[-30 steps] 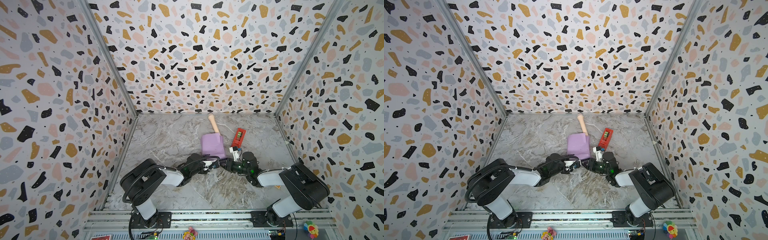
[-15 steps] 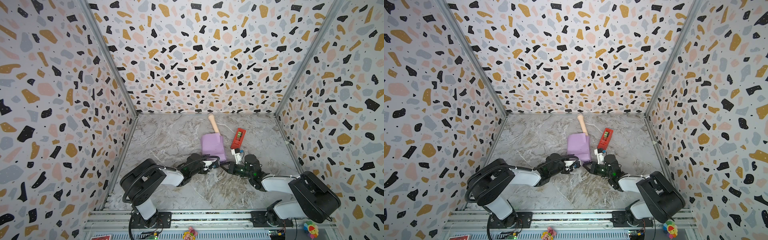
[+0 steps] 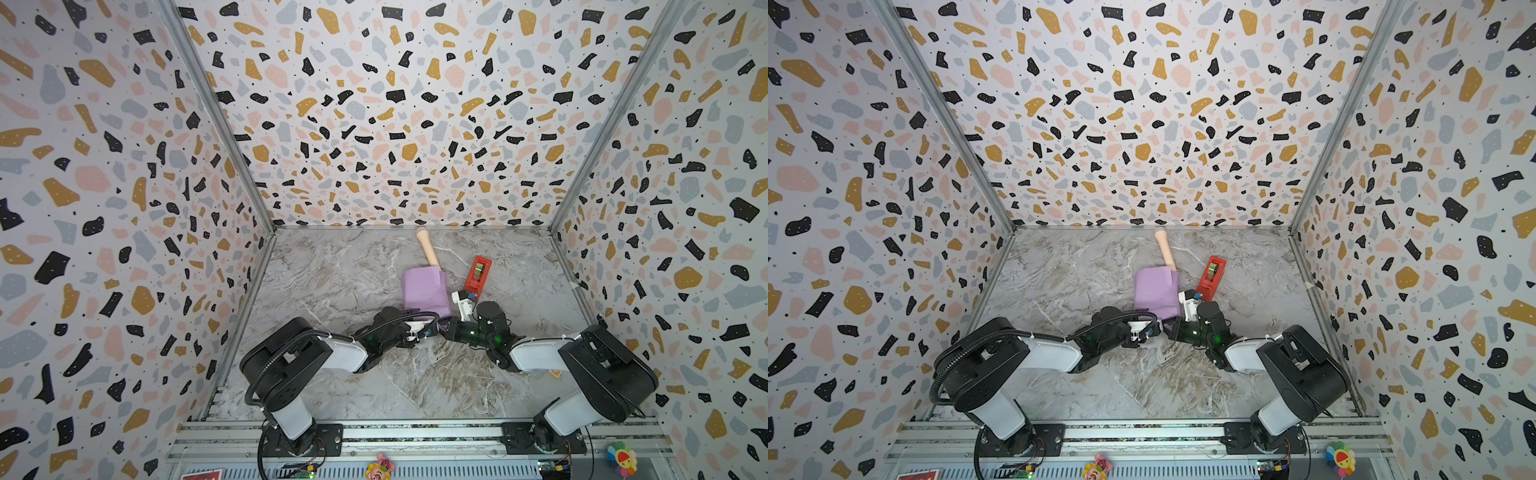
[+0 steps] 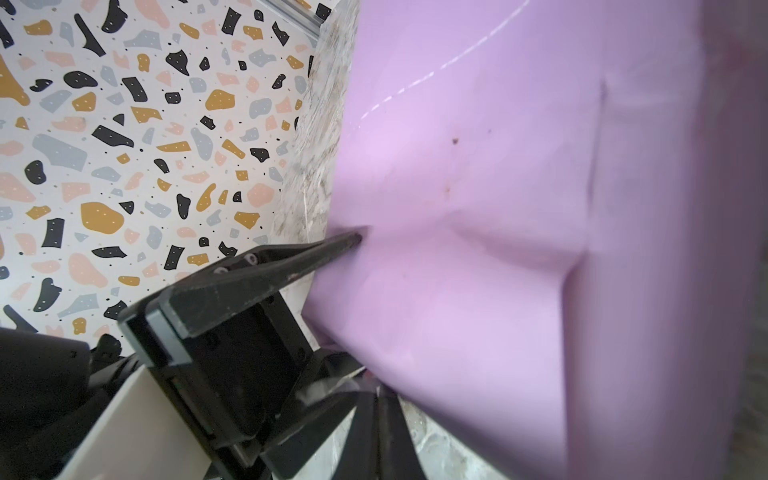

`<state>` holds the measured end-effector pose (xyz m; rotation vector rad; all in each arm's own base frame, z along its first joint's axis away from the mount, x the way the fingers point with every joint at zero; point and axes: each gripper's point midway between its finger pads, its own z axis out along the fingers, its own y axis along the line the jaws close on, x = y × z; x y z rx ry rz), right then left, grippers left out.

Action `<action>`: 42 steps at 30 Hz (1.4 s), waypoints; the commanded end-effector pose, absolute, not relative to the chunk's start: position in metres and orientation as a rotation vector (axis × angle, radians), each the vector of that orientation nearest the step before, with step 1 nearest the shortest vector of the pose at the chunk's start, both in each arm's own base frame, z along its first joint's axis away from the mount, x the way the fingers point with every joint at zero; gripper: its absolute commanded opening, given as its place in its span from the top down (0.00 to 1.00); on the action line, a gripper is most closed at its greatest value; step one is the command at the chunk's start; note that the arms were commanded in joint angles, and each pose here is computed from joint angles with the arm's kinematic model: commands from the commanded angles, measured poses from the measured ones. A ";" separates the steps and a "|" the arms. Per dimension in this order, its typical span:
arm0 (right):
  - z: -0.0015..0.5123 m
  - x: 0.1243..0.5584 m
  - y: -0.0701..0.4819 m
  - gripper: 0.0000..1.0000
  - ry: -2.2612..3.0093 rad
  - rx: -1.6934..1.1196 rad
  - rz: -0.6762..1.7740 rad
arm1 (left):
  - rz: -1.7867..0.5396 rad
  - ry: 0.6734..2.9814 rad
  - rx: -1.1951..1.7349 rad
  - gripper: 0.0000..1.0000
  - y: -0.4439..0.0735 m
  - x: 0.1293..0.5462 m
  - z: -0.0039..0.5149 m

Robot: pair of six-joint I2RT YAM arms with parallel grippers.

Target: Wrap the gift box in paper

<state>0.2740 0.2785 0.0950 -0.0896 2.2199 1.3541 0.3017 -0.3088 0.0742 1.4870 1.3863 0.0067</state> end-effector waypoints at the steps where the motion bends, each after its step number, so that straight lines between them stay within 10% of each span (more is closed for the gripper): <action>1: 0.118 0.284 0.284 0.96 2.140 -0.117 1.378 | -0.009 1.433 1.501 0.45 -0.305 0.300 0.065; 42: 0.092 0.302 0.275 0.98 2.277 -0.046 1.289 | -0.017 1.435 1.476 0.39 -0.306 0.302 0.070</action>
